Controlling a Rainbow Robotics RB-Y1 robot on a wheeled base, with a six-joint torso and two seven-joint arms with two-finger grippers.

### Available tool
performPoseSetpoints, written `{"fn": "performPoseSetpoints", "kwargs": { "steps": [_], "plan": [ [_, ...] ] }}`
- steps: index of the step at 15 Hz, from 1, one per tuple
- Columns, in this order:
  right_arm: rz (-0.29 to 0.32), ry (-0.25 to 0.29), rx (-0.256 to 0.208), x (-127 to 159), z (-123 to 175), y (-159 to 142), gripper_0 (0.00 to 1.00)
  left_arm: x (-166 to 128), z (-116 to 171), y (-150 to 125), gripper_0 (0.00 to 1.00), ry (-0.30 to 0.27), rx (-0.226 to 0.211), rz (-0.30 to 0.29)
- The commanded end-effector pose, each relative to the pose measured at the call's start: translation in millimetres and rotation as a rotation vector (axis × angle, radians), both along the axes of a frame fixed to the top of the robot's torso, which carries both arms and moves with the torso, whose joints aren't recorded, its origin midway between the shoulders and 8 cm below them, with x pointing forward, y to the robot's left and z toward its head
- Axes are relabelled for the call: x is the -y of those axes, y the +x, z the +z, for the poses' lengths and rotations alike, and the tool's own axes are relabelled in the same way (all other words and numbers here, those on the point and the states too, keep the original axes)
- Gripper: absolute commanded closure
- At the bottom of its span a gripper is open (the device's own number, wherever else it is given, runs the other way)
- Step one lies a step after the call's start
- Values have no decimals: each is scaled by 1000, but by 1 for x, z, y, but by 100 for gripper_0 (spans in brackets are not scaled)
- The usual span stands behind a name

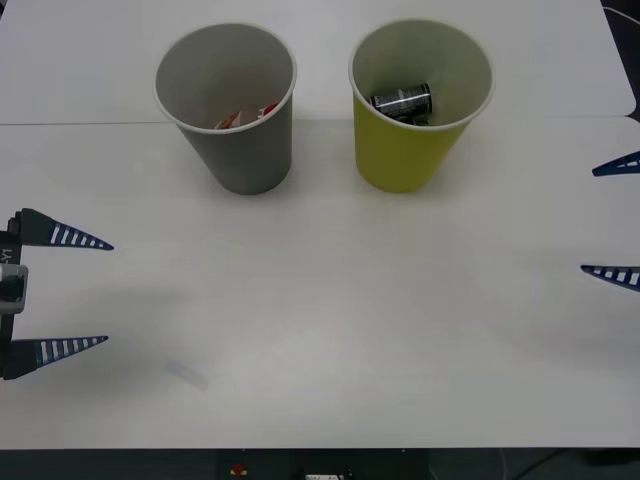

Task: Put the can into the green bin and the plastic bottle into the gray bin

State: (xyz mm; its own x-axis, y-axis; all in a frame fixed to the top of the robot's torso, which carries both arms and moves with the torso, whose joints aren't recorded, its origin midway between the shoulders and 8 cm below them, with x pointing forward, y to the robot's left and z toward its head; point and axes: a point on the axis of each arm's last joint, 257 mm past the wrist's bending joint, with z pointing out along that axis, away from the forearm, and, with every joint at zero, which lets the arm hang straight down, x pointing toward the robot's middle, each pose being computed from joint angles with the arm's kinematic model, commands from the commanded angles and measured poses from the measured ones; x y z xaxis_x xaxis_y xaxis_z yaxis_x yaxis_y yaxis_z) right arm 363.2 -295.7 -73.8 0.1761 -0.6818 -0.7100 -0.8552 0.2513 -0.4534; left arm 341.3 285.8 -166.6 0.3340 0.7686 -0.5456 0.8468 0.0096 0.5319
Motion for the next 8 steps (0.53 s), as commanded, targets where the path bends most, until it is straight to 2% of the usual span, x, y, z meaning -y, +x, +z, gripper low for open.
{"fn": "performPoseSetpoints", "kwargs": {
  "steps": [1, 8],
  "plan": [
    [-1, -7, -9, 6, -9, -7, 0, 0, 0, 0, 0, 0, 0, 0],
    [6, -20, -17, 9, -14, -11, 0, 0, 0, 0, 0, 0, 0, 0]
  ]
}}
